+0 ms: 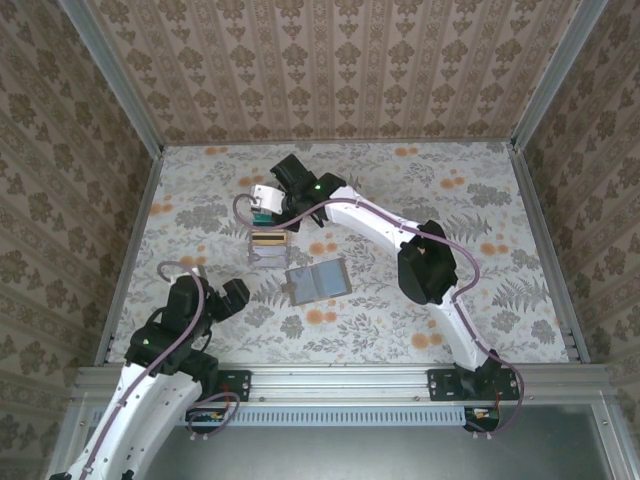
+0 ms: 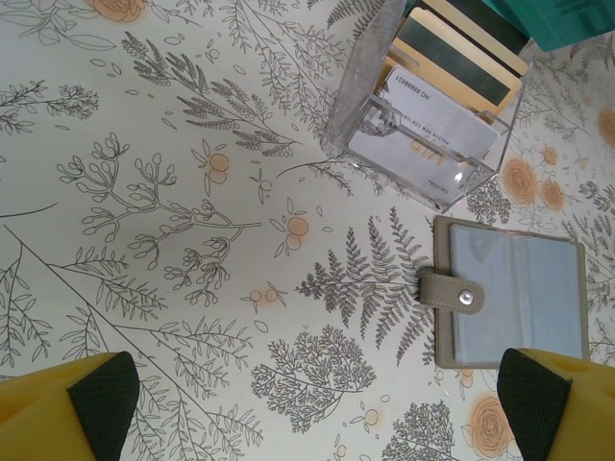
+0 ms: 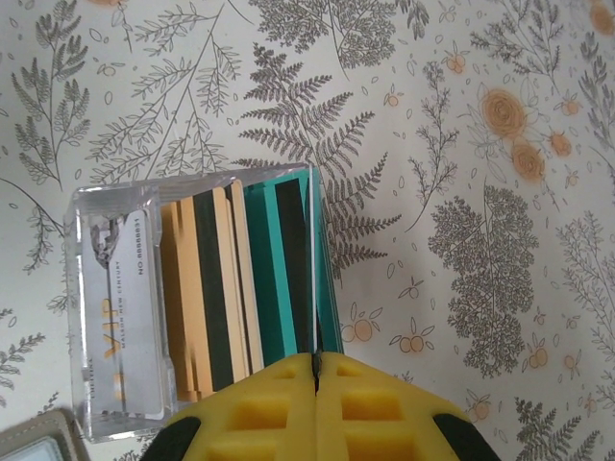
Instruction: Take the credit cards out of the card holder
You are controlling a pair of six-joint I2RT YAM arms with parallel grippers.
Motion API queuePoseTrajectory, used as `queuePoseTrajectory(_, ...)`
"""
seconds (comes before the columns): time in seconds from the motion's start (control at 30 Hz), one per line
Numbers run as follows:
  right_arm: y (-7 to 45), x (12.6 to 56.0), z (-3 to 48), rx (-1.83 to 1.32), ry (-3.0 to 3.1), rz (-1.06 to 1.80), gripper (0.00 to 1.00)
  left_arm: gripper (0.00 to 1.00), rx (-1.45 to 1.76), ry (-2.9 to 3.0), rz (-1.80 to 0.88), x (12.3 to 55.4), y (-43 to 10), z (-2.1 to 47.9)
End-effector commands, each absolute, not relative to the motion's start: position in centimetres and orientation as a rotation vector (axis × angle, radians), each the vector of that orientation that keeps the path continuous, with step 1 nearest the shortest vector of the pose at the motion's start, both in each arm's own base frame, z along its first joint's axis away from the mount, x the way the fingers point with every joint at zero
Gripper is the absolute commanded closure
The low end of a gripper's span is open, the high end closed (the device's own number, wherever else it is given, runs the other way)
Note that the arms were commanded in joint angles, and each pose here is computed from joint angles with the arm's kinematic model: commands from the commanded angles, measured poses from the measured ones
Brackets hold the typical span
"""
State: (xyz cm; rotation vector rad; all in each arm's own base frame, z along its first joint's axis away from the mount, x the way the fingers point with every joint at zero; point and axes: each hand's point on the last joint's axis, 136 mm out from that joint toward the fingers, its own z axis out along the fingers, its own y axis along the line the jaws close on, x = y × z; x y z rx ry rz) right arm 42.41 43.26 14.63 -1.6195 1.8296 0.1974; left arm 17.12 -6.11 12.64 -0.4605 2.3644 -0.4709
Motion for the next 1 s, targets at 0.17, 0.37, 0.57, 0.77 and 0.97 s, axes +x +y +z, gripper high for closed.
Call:
queuePoseTrajectory(0.17, 43.7, 42.0, 13.2, -1.679, 1.850, 0.242, 1.00, 0.00, -0.504, 2.338, -0.449, 17.1, -5.3, 13.2)
queuePoseTrajectory(0.37, 43.9, 41.7, 12.7, -1.690, 1.853, 0.266, 1.00, 0.00, -0.507, 2.339, -0.448, 17.1, -5.3, 13.1)
queuePoseTrajectory(0.57, 44.0, 42.1, 11.6, -1.684, 1.872, 0.258, 0.96, 0.00, -0.506, 2.339, -0.454, 17.1, -5.4, 13.2)
queuePoseTrajectory(0.77, 43.8, 43.9, 11.9, -1.598, 1.890, 0.179, 0.63, 0.00, -0.502, 2.337, -0.462, 17.2, -5.5, 13.2)
queuePoseTrajectory(0.97, 43.6, 44.7, 14.0, -1.482, 1.899, 0.179, 0.60, 0.00, -0.478, 2.343, -0.488, 17.2, -6.0, 13.2)
